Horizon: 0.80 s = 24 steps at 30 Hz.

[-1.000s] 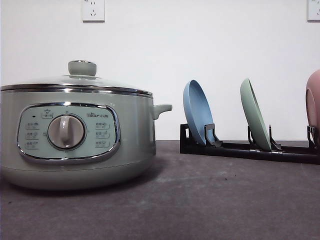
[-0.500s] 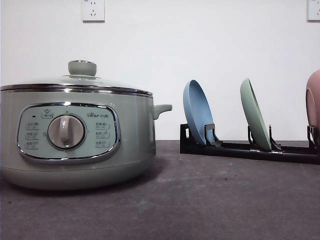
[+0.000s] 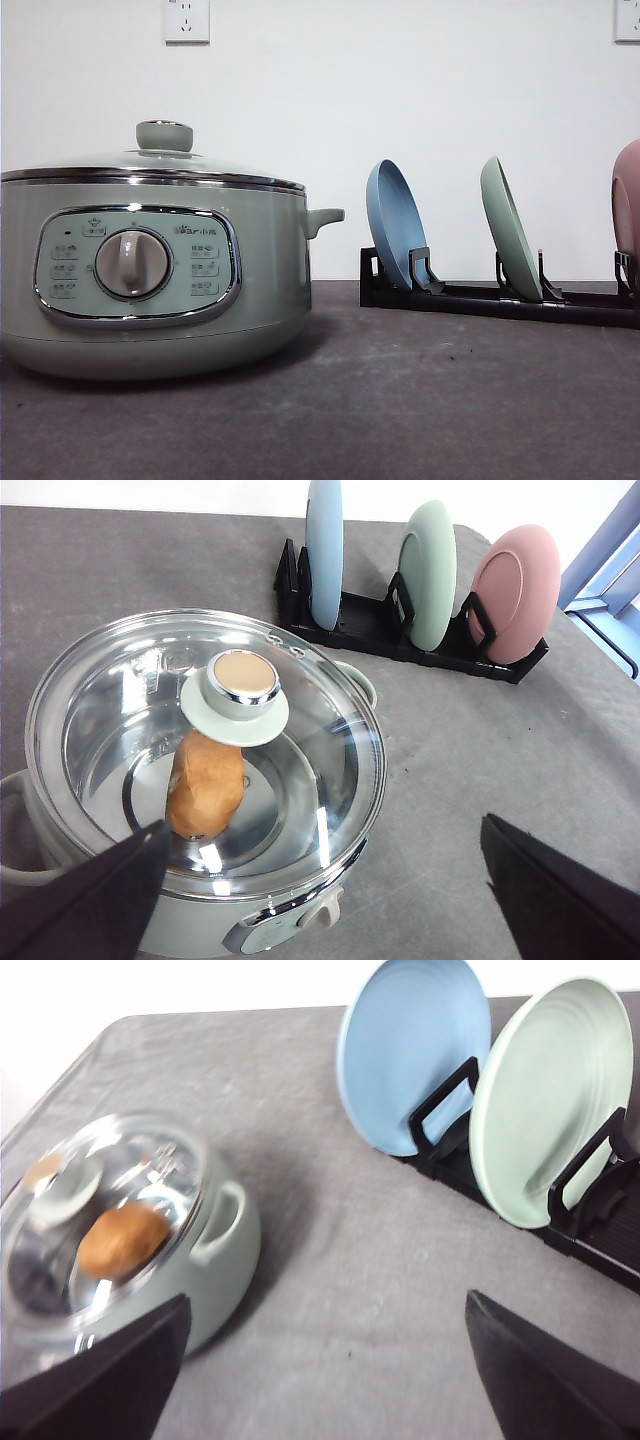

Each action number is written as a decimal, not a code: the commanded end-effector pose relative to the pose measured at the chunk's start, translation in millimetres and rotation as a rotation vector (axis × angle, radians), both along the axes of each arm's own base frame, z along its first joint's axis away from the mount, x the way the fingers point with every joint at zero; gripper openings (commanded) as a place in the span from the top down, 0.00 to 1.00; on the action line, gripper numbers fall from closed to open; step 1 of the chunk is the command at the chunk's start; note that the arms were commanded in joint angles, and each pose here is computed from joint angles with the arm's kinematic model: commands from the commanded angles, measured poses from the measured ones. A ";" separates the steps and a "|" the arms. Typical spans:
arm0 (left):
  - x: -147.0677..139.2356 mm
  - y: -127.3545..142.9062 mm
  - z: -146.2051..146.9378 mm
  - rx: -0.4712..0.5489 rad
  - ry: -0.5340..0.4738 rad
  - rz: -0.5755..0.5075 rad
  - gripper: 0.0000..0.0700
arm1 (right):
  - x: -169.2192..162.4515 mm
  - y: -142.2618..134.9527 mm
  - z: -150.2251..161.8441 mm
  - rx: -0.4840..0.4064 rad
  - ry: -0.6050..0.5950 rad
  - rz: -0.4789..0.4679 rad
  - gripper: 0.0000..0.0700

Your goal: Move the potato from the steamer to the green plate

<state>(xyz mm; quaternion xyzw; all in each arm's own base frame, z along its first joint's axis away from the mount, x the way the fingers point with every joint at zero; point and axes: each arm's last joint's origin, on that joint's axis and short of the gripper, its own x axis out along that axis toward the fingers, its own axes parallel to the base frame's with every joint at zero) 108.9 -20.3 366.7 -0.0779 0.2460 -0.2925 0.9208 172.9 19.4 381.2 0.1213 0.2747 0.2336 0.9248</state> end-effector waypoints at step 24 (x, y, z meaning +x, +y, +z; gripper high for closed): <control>-0.7 -0.3 6.6 0.004 -0.028 -0.012 0.09 | 202.6 7.0 -15.5 0.020 0.168 -0.074 0.22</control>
